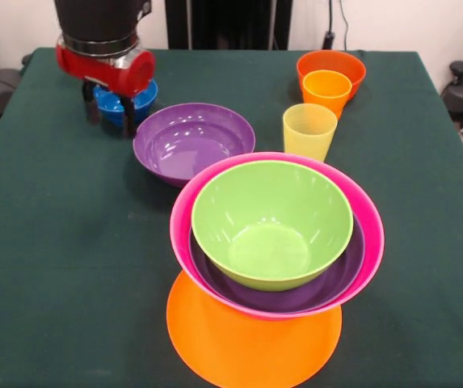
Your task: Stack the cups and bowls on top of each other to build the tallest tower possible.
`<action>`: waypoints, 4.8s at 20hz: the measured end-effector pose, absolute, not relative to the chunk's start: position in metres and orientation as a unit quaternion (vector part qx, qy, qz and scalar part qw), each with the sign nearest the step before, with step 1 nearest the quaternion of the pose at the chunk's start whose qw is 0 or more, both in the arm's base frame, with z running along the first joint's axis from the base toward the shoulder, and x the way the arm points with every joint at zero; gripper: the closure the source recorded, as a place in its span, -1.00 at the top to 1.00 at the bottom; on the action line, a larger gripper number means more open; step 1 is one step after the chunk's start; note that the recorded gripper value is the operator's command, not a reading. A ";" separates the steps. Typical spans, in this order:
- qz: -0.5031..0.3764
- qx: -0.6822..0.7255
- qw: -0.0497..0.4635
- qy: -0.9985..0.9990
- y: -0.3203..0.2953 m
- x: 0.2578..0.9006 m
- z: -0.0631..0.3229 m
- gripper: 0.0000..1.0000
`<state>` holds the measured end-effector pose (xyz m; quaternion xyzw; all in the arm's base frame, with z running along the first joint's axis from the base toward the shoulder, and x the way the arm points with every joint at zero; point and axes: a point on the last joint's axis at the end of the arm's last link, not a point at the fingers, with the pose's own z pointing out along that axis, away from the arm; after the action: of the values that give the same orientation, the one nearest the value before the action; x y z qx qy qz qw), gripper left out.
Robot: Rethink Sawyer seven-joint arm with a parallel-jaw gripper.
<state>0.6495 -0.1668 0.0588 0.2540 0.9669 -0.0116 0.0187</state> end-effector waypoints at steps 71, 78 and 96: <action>0.105 0.091 0.067 0.988 -0.144 0.666 0.044 1.00; 0.097 0.081 0.068 0.990 -0.171 0.652 0.031 1.00; 0.127 0.035 0.040 0.990 -0.170 0.607 -0.043 1.00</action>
<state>0.6074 -0.1699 -0.0432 0.0345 0.9905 0.1273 0.0399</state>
